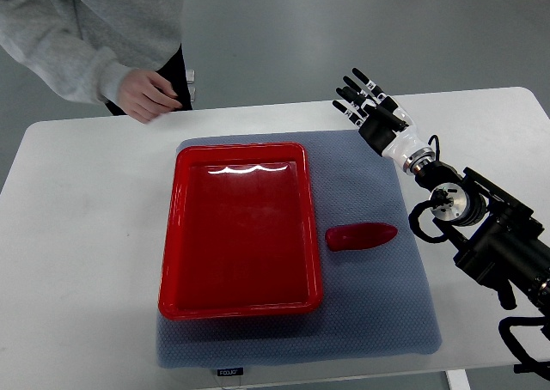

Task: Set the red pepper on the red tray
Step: 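Move the right hand over the red pepper beside the tray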

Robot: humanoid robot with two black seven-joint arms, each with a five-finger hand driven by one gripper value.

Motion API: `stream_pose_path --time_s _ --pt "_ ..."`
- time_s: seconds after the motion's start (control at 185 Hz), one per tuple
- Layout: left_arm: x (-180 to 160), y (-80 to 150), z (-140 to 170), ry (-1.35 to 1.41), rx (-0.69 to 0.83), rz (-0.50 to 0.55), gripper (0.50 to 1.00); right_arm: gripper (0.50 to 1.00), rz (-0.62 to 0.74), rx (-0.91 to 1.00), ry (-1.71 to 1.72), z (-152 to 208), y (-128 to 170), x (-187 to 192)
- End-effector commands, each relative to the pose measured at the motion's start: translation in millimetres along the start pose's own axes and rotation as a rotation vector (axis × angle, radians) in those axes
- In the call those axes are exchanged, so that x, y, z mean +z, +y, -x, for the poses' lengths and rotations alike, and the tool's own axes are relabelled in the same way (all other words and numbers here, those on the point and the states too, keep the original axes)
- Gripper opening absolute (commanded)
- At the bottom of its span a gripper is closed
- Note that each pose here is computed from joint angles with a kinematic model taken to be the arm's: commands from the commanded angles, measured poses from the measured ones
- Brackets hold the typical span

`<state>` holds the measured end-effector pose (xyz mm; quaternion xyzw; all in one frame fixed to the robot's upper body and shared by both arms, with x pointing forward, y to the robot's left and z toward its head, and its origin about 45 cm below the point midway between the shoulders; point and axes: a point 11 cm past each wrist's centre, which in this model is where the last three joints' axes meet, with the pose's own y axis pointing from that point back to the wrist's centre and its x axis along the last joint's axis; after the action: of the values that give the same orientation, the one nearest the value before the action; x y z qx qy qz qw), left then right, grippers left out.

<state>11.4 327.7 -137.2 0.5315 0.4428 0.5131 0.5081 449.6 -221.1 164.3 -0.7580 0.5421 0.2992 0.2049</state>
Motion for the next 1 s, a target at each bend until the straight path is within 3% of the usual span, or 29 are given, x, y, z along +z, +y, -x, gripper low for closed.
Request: stream_pose_path --time_s 0.0,0.221,0.448,0.454,0.464,0.68,0.729,0.734,0.799,0.994 --pt "0 0 0 0.001 0.000 0.000 1.000 0.911 0.000 0.000 0.000 0 0 0" --pt "1 0 0 0.000 0.000 0.002 1.000 0.911 0.006 -0.009 0.020 1 -1 -2" --pt "0 0 0 0.004 0.000 0.000 1.000 0.911 0.140 -0.126 0.319 22 -12 -14" --pt "1 0 0 0.000 0.000 0.002 1.000 0.911 0.224 -0.169 0.510 24 -11 -27" --pt "1 0 0 0.000 0.000 0.002 1.000 0.911 0.245 -0.184 0.563 26 -12 -29" --pt "4 0 6 -0.004 -0.018 0.008 1.000 0.911 0.518 -0.476 1.353 70 -5 -61" --pt "4 0 6 -0.004 -0.018 0.008 1.000 0.911 0.518 -0.476 1.353 70 -5 -61" --pt "5 0 9 -0.004 -0.027 0.009 1.000 0.911 0.576 -0.512 1.444 78 -2 -62" --pt "5 0 10 -0.004 -0.029 0.009 1.000 0.911 0.638 -0.559 1.528 88 4 -58" --pt "5 0 9 -0.001 -0.025 0.009 1.000 0.909 0.659 -0.676 1.547 111 24 -42"
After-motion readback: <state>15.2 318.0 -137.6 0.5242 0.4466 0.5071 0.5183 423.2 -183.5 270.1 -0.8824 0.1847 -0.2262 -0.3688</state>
